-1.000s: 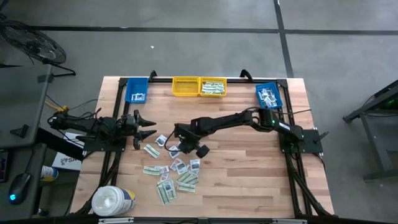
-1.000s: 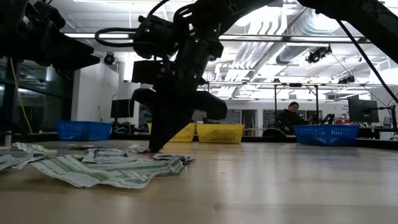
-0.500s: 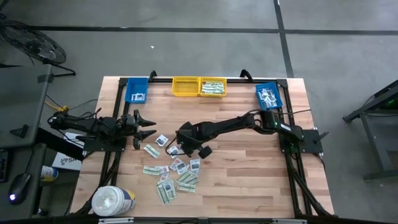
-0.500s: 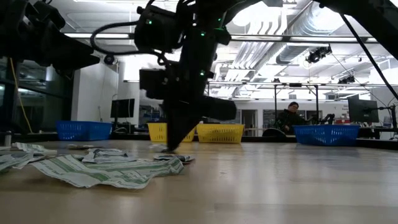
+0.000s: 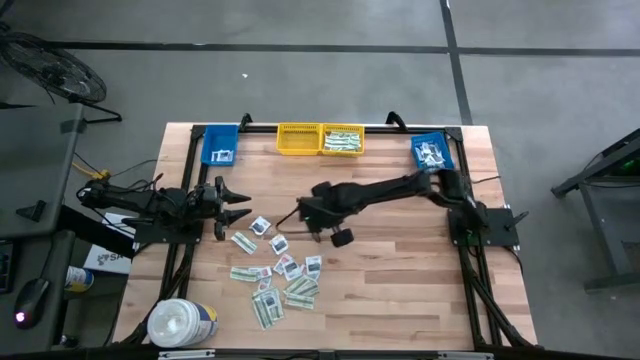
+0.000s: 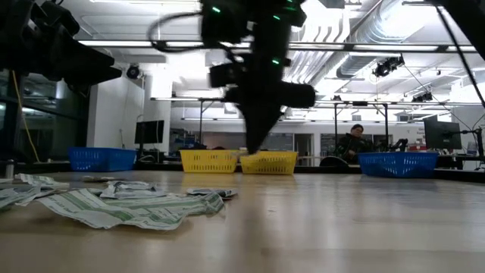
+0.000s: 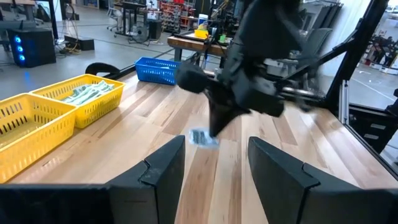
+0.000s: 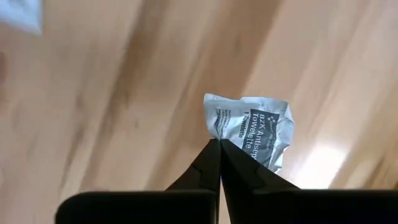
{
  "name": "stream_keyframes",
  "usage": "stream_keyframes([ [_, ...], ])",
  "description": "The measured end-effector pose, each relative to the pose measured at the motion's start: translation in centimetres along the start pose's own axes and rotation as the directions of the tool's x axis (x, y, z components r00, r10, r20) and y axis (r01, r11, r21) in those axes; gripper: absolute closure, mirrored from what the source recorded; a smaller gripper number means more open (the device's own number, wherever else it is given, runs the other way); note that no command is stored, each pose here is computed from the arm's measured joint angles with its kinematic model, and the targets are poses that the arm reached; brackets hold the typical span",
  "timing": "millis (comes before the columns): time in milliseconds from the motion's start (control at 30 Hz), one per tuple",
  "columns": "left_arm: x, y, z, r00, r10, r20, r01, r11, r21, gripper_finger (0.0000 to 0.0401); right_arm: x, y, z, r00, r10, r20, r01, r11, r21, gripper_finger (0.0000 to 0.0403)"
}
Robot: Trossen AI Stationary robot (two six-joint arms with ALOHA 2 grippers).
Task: Pick & Place First Aid Supplies
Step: Put the black towelette pack into the right blue bin
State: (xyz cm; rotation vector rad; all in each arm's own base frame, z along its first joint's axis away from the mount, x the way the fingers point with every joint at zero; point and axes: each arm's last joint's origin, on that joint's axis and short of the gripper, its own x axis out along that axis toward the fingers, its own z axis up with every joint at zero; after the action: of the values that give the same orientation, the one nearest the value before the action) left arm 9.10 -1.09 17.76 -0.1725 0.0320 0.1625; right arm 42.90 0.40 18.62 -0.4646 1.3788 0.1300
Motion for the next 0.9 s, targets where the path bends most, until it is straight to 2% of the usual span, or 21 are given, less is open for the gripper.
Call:
stream_keyframes([
  [167, 0.0, 0.0, 0.0, 1.0, 0.0, 0.0, 0.0, 1.0, 0.0, 0.0224, -0.4, 0.5, -4.4, 0.999, -0.025, 0.027, 0.021, 0.987, 0.158, 0.0403],
  [367, 0.0, 0.0, 0.0, 1.0, 0.0, 0.0, 0.0, 1.0, 0.0, 0.0224, -1.5, 1.3, -9.4, 0.997, -0.079, 0.002, 0.072, 0.925, 0.373, 0.0403],
  [600, 0.0, 0.0, 0.0, 1.0, -0.001, 0.0, 0.001, 1.0, 0.0, 0.0224, -2.3, 0.8, -14.9, 0.995, -0.086, -0.048, 0.097, 0.779, 0.62, 0.0403],
  [800, 0.0, 0.0, 0.0, 1.0, -0.001, 0.0, 0.001, 1.0, 0.0, 0.0224, -2.8, -0.5, -19.9, 0.994, -0.078, -0.078, 0.109, 0.594, 0.797, 0.0403],
  [900, 0.0, 0.0, 0.0, 1.0, -0.001, 0.0, 0.001, 1.0, 0.0, 0.0224, -3.4, -1.2, -22.4, 0.99, -0.098, -0.1, 0.136, 0.506, 0.852, 0.0403],
])
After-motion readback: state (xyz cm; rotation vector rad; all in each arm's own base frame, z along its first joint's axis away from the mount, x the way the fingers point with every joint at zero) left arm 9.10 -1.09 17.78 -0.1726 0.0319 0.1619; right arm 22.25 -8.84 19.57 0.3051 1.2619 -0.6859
